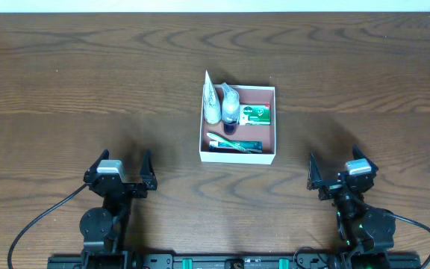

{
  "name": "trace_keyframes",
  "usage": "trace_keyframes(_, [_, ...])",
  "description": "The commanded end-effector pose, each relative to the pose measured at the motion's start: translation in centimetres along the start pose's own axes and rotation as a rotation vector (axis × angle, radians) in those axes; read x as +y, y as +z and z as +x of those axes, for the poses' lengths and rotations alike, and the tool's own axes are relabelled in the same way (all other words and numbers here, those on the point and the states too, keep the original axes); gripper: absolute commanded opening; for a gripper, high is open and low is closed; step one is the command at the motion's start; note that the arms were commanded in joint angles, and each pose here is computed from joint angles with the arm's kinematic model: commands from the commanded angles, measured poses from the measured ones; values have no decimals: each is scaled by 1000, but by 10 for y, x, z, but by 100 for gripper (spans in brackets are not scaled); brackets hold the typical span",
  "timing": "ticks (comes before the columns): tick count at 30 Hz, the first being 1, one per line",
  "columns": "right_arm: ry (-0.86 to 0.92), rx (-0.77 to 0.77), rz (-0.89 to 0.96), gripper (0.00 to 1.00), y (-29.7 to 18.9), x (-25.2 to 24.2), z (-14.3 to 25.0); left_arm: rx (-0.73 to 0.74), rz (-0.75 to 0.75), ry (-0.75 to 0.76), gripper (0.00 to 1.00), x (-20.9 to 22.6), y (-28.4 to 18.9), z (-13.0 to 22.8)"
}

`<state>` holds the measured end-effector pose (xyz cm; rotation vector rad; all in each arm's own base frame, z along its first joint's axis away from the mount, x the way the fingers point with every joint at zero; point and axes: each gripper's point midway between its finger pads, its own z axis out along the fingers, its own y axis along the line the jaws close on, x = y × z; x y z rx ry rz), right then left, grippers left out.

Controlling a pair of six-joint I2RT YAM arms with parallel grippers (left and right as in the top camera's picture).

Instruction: Pack container

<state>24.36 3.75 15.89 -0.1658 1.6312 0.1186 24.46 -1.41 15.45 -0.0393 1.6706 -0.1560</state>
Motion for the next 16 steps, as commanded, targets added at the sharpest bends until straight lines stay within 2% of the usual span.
trace_keyframes(1, [18, 0, 23, 99, 0, -5, 1, 48, 7, -8, 98, 0, 1, 15])
trace_keyframes(16, [18, 0, 23, 99, 0, -5, 1, 48, 6, -9, 98, 0, 1, 15])
